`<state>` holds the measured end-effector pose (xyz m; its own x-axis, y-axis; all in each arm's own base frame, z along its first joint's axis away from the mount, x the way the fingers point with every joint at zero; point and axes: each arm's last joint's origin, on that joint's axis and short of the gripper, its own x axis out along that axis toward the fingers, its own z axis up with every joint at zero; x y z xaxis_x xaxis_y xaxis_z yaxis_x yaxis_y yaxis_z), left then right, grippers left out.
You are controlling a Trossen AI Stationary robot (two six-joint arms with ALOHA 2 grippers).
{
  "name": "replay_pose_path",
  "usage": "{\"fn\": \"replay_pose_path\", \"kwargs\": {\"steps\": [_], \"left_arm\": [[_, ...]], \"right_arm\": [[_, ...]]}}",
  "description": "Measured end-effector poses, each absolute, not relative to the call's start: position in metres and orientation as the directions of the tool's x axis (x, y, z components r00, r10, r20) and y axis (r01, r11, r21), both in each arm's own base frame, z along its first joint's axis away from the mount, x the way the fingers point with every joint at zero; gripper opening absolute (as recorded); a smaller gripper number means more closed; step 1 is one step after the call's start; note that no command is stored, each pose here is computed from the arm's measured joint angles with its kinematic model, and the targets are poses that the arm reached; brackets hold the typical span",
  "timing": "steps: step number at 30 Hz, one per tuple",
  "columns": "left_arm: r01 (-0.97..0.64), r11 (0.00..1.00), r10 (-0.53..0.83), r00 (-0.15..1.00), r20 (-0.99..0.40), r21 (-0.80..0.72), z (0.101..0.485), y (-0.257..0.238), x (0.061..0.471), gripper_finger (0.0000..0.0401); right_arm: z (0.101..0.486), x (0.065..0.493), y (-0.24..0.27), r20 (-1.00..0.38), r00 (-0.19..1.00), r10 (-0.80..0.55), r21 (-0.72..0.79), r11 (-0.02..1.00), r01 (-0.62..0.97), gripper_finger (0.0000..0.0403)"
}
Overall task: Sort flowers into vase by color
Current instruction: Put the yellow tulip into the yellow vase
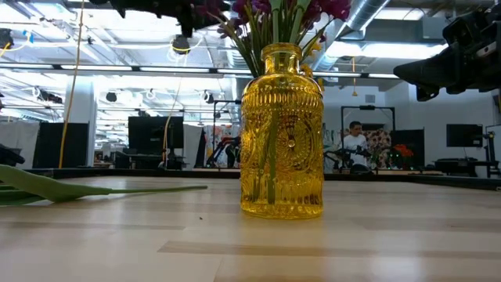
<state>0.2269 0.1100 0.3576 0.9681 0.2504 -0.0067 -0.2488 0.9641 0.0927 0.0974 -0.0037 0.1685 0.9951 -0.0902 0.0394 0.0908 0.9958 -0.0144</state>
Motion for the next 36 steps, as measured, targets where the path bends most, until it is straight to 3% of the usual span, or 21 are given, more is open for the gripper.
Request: {"fn": "replay_pose_path", "kwargs": {"steps": [8, 17, 26, 31, 36], "left_arm": [[-0.184, 0.980, 0.188, 0.981, -0.054, 0.072, 0.371, 0.079, 0.195, 0.0213], [-0.090, 0.991, 0.054, 0.947, -0.315, -0.101, 0.354, 0.045, 0.170, 0.0213], [-0.292, 0.852, -0.088, 0.738, -0.669, -0.434, 0.318, 0.019, 0.161, 0.0213], [-0.399, 0.795, -0.128, 0.625, -0.770, -0.456, 0.302, 0.002, 0.170, 0.0213], [-0.428, 0.802, -0.155, 0.524, -0.837, -0.416, 0.279, -0.017, 0.185, 0.0213]], "right_arm": [[0.168, 0.097, -0.004, 0.039, 0.995, -0.090, -0.014, 0.996, 0.091, 0.0043], [0.169, 0.097, -0.004, 0.040, 0.995, -0.090, -0.014, 0.996, 0.091, 0.0043], [0.169, 0.097, -0.004, 0.039, 0.995, -0.090, -0.014, 0.996, 0.091, 0.0043], [0.168, 0.097, -0.004, 0.040, 0.995, -0.090, -0.014, 0.996, 0.091, 0.0043], [0.168, 0.097, -0.004, 0.039, 0.995, -0.090, -0.014, 0.996, 0.091, 0.0043]]}}
